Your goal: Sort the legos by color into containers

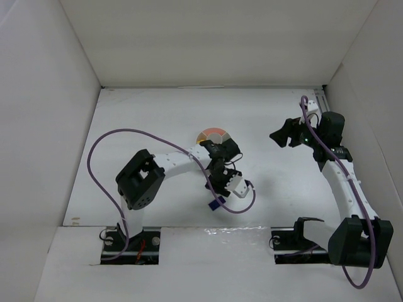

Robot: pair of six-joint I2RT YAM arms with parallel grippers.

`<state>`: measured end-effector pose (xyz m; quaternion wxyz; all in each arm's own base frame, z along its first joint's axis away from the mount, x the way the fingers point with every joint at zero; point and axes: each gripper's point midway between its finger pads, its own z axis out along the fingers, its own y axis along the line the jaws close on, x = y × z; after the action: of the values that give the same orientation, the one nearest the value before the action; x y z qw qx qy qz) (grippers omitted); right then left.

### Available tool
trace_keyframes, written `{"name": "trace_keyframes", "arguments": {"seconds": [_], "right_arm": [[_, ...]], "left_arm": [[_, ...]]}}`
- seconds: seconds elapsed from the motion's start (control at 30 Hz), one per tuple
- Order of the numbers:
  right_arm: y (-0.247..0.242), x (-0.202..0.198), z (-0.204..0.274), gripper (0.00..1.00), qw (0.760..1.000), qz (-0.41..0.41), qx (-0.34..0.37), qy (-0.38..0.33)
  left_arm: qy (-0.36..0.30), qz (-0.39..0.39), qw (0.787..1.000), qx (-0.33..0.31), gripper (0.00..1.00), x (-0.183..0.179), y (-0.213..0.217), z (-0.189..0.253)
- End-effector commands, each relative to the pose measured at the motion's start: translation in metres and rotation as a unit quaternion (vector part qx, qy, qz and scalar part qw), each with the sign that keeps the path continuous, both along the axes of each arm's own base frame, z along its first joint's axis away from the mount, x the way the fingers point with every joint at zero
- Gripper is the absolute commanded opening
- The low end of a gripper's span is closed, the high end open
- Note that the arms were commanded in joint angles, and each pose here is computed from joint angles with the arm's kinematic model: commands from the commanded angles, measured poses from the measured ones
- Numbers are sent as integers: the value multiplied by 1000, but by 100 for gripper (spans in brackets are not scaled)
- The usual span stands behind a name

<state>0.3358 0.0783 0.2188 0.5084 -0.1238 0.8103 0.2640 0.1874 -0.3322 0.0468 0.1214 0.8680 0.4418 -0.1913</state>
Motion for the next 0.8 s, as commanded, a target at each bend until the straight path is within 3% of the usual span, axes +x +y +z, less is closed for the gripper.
{"name": "trace_keyframes", "arguments": {"seconds": [0.0,0.77], "right_arm": [[-3,7,9,69,1000,-4,-4,-26],[-3,5,5,70,1000,-4,-3,-21]], "left_arm": [[-10,-2,1000,-7,51,3,-7,8],[-25,10,1000,1,49,14,-13,-1]]}}
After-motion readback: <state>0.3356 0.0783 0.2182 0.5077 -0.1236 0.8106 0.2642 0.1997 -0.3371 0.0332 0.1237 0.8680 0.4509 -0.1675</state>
